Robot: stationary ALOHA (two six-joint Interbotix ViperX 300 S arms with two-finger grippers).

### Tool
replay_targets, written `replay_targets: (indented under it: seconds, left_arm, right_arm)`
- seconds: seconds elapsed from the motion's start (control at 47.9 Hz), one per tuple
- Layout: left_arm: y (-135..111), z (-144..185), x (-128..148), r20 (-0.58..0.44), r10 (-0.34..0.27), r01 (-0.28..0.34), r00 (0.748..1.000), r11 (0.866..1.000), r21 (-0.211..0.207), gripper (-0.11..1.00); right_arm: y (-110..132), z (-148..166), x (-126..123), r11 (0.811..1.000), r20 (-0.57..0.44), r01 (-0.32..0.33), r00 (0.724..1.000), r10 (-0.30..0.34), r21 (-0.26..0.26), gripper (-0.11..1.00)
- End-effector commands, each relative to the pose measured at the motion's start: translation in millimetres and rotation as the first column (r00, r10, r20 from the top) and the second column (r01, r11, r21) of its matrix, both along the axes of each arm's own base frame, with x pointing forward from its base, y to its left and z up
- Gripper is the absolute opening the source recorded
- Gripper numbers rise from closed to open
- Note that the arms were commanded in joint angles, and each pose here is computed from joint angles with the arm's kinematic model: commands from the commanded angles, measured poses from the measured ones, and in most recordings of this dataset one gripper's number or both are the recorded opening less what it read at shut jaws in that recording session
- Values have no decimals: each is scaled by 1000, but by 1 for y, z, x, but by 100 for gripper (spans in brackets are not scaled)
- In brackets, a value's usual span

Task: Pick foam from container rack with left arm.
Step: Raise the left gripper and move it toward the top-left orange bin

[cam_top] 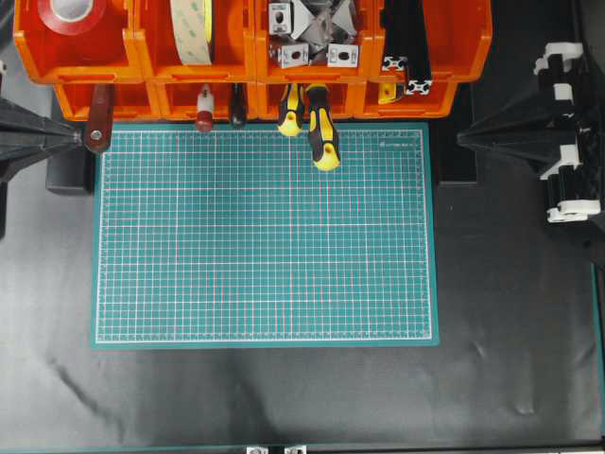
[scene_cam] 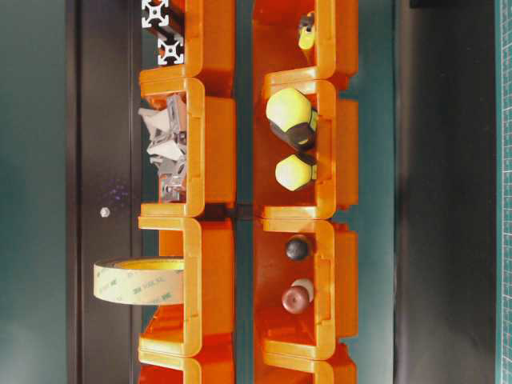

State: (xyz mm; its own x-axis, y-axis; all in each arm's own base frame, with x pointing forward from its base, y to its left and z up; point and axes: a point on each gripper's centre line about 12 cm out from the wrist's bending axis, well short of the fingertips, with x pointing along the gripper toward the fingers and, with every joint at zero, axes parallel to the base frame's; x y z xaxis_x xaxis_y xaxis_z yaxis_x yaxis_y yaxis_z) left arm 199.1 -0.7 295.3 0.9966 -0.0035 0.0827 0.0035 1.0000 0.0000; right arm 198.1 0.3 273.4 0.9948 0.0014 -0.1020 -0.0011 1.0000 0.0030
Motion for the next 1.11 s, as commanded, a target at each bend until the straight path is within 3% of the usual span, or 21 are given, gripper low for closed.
replay_targets:
  seconds: [0.0, 0.146, 0.23, 0.292, 0.438, 0.501, 0.522, 0.71, 0.731, 0.814, 0.877, 0.939, 1.085]
  left_arm:
    - [-5, 37, 5, 66, -30, 29, 997, 1000, 8, 6]
    - [-3, 74, 9, 70, -28, 36, 997, 991, -125, 0]
    - [0, 88, 14, 41, -17, 26, 999, 976, -217, 0]
    - [3, 95, 18, 6, -11, 12, 1000, 957, -291, 0]
    - [13, 109, 35, -96, 21, -64, 995, 884, -463, 0]
    - [21, 117, 39, -122, 51, -108, 991, 845, -524, 0]
    - [26, 123, 41, -128, 66, -127, 989, 824, -552, 0]
    - [50, 150, 49, -157, 148, -216, 976, 701, -680, 0]
    - [53, 153, 51, -157, 156, -221, 975, 680, -699, 0]
    - [60, 156, 54, -167, 177, -243, 970, 635, -734, 0]
    - [65, 154, 56, -178, 192, -259, 965, 607, -752, 0]
    - [69, 152, 58, -186, 204, -272, 961, 589, -761, 0]
    - [70, 147, 63, -210, 203, -290, 956, 585, -757, 4]
  right_arm:
    - [1, 11, 2, 1000, 38, -3, 999, 2, 20, 2]
    - [2, 22, 0, 997, 96, -11, 995, 3, 78, -1]
    - [2, 24, -1, 993, 103, -12, 995, -1, 118, -1]
    - [2, 24, -1, 988, 103, -12, 995, -4, 153, -1]
    - [2, 23, -1, 982, 99, -11, 995, -8, 189, -1]
    - [3, 24, -1, 981, 100, -14, 995, -5, 194, -1]
    - [3, 23, -1, 981, 97, -15, 995, -4, 195, -1]
    - [5, 23, -1, 980, 97, -26, 995, 7, 195, -1]
    - [5, 23, -1, 980, 97, -26, 995, 7, 195, -1]
    - [6, 24, -1, 980, 99, -28, 995, 8, 195, -1]
    - [6, 23, -1, 980, 97, -29, 995, 10, 195, -1]
    - [6, 23, -1, 980, 97, -29, 995, 10, 195, -1]
    - [7, 23, -2, 980, 97, -35, 995, 16, 195, -1]
